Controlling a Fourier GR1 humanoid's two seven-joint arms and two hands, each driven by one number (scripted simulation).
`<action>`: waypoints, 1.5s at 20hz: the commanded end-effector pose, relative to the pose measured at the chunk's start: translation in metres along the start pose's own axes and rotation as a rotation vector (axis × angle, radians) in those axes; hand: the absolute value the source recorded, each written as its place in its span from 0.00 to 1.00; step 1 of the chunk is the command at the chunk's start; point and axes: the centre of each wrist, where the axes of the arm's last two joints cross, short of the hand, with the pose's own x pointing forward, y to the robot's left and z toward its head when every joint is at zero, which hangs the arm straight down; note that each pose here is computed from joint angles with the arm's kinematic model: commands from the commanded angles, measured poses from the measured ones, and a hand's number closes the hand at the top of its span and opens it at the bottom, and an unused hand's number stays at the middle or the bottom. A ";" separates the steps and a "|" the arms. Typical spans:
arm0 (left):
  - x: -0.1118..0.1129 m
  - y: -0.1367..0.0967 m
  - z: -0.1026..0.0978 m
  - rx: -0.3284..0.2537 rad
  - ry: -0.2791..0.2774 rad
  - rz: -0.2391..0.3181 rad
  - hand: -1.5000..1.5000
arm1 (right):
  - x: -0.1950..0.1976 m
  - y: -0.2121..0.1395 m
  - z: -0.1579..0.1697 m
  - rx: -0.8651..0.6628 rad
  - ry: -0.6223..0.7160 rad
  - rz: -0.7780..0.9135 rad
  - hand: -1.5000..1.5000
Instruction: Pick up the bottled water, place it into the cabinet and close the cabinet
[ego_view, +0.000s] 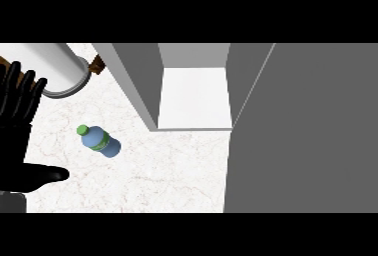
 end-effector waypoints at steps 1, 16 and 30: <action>0.009 0.022 0.006 0.016 0.040 0.033 0.00 | 0.025 0.021 0.031 0.055 0.031 -0.058 0.00; -0.006 0.041 0.022 0.092 0.241 -0.070 0.00 | 0.059 0.028 0.072 0.057 0.038 -0.062 0.00; -0.123 0.083 0.046 0.107 0.432 0.051 0.00 | 0.064 0.030 0.085 0.062 0.043 -0.050 0.00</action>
